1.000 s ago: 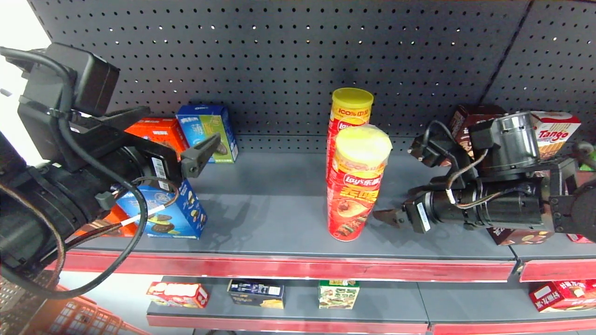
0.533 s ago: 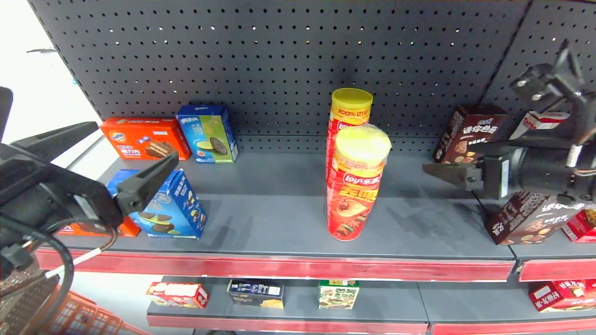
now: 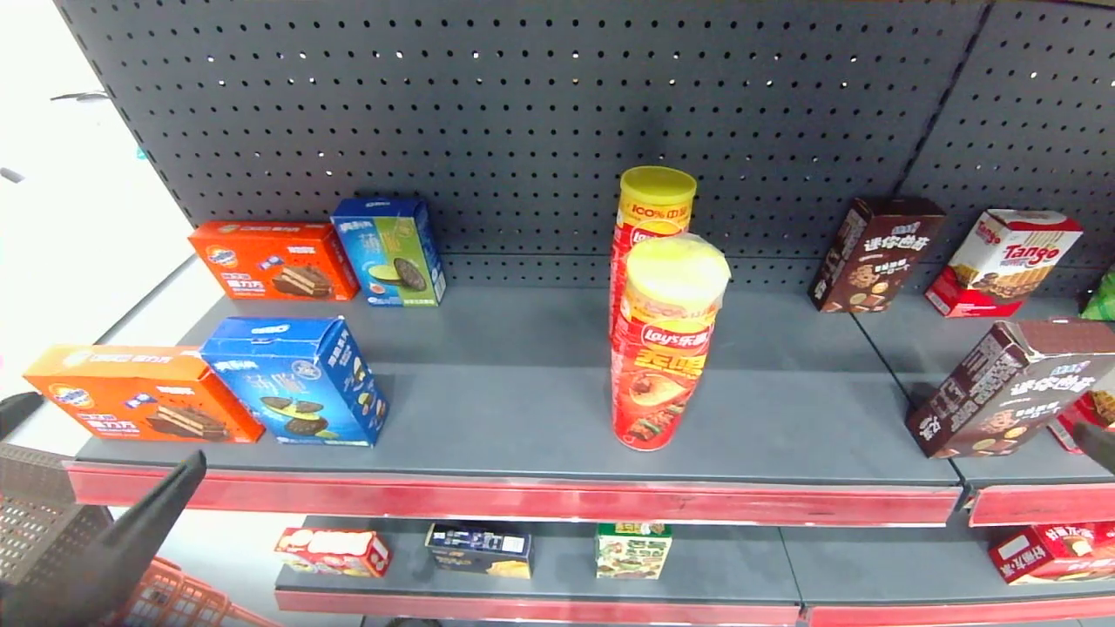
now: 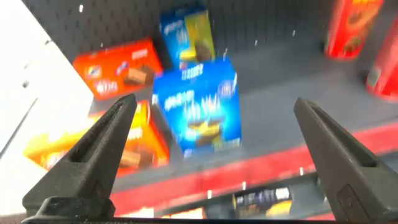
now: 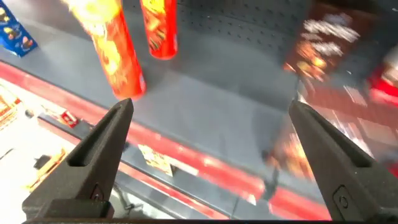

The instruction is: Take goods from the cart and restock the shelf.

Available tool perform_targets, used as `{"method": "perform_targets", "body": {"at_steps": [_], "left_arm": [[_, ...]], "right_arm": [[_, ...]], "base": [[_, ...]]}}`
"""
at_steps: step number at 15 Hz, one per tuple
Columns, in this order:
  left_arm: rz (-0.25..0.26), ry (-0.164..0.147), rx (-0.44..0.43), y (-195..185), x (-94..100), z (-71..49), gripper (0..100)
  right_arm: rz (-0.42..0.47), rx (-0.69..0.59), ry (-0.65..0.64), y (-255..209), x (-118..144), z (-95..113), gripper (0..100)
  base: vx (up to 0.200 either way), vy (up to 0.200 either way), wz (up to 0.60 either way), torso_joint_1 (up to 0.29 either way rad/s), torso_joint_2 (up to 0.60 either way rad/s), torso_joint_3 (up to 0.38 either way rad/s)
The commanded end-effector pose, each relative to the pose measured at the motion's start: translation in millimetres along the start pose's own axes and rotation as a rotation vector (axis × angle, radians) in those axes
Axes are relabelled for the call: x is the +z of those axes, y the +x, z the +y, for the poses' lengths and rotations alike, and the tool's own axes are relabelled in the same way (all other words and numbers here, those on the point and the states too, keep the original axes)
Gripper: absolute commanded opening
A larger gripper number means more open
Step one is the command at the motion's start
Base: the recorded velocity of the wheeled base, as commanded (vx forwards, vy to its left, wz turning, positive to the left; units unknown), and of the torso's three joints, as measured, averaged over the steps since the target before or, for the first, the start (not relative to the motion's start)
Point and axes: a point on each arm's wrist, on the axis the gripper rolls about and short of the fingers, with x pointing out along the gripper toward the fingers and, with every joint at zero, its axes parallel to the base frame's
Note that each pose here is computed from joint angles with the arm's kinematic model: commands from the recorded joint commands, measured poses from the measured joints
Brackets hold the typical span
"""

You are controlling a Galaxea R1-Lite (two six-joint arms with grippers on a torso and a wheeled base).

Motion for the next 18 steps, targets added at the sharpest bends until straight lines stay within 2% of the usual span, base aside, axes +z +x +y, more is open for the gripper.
{"method": "perform_targets", "body": {"at_steps": [1,3,6,7,9,11,12,14,15,16,18], "left_arm": [[0.024,0.012,-0.003,-19,-23.5,0.2,100],[0.085,0.035,-0.019,-27,-43.6,-2.6,100],[0.151,0.044,-0.034,-43,-56.1,-0.6,100],[0.215,0.064,-0.043,-61,-70.9,1.4,100],[0.261,0.078,-0.051,-78,-86.3,2.8,100],[0.264,0.077,-0.017,-89,-94.8,3.9,100],[0.25,0.047,0.067,-93,-94.6,4.0,100],[0.263,0.012,0.145,-94,-94.4,3.2,100],[0.26,0.009,0.182,-95,-94.3,3.0,100],[0.233,0.004,0.242,-99,-94.3,2.4,100],[0.218,-0.001,0.269,-101,-94.3,1.4,100]], "right_arm": [[-0.097,-0.048,0.003,-51,-39,2,100],[-0.078,-0.1,0.001,-63,-75,6,100],[-0.031,-0.162,0.007,-68,-110,11,100],[0.0,-0.218,0.019,-69,-128,13,100],[0.042,-0.31,0.036,-70,-149,17,100],[0.095,-0.378,0.048,-77,-159,21,100],[0.101,-0.458,0.061,-78,-158,23,100],[0.097,-0.468,0.092,-78,-157,23,100],[0.093,-0.46,0.11,-78,-158,23,100],[0.092,-0.469,0.11,-78,-158,23,100],[0.095,-0.489,0.108,-78,-159,23,100]], "base": [[0.0,0.0,0.0,0.0,0.0,0.0],[0.0,0.0,0.0,0.0,0.0,0.0],[0.0,0.0,0.0,0.0,0.0,0.0],[0.0,0.0,0.0,0.0,0.0,0.0],[0.0,0.0,0.0,0.0,0.0,0.0],[0.0,0.0,0.0,0.0,0.0,0.0],[0.0,0.0,0.0,0.0,0.0,0.0],[0.0,0.0,0.0,0.0,0.0,0.0],[0.0,0.0,0.0,0.0,0.0,0.0],[0.0,0.0,0.0,0.0,0.0,0.0],[0.0,0.0,0.0,0.0,0.0,0.0]]}}
